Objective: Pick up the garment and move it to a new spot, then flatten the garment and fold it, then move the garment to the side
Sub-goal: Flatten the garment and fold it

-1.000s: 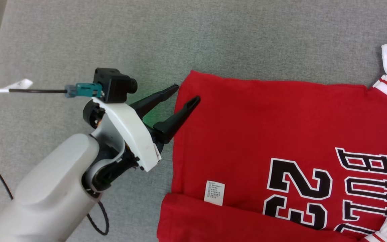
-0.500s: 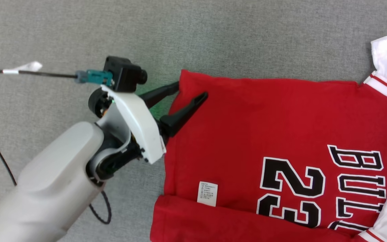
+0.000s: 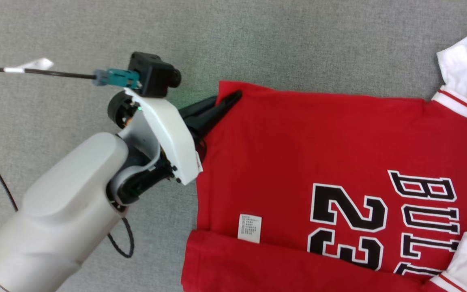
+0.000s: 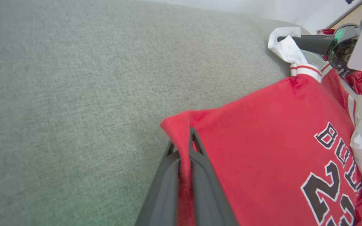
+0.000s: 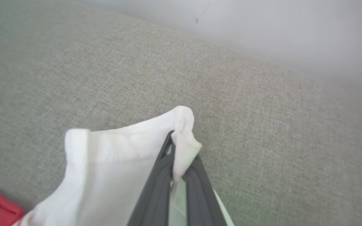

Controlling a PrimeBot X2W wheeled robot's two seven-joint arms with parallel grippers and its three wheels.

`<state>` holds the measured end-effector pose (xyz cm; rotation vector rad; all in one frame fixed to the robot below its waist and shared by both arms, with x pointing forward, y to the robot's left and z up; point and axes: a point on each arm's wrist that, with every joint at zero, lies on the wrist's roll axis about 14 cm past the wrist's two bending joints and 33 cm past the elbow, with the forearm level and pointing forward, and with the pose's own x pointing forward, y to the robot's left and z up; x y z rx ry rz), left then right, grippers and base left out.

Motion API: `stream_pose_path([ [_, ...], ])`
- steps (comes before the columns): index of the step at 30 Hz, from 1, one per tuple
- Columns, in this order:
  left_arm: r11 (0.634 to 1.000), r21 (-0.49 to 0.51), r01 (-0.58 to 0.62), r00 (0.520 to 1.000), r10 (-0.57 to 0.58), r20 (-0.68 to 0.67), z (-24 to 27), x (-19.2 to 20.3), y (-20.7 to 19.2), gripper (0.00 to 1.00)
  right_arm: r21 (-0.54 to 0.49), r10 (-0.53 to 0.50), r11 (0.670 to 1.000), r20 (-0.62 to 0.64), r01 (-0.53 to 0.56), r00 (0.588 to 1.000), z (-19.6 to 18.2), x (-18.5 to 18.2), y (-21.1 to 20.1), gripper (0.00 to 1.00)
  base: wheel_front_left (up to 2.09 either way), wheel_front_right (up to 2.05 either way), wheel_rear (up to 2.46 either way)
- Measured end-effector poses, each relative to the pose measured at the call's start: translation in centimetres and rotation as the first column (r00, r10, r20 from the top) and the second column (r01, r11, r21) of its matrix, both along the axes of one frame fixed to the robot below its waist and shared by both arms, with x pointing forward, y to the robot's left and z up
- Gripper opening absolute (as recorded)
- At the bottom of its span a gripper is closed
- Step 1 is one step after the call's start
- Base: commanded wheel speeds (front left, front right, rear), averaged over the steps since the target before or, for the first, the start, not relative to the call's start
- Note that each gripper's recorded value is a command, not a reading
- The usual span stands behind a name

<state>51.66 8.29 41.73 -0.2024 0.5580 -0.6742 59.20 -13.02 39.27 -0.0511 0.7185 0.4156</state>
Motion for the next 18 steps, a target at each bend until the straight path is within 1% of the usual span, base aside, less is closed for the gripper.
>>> stream_pose_path([
  [5,0.998,-0.025,-0.061,0.993,0.063,0.095,2.4,1.7,1.5,0.0,0.018,-0.035,0.999,0.152,0.033,0.988,3.5,2.0,-1.0,0.0,0.0,0.0,0.0],
  [10,0.994,-0.052,-0.093,0.981,0.1,0.164,4.7,2.4,1.8,0.0,0.048,-0.071,0.997,0.235,0.062,0.969,5.8,2.6,-1.8,0.0,0.0,0.0,0.0],
  [13,0.992,-0.076,-0.1,0.975,0.113,0.193,5.8,2.2,1.6,0.0,0.067,-0.083,0.995,0.266,0.067,0.96,6.9,2.1,-2.1,0.0,0.0,0.0,0.0],
  [18,0.987,-0.124,-0.105,0.969,0.13,0.211,6.9,0.4,0.9,0.0,0.088,-0.094,0.994,0.286,0.072,0.953,7.2,-0.7,-3.1,0.0,0.0,0.0,0.0],
])
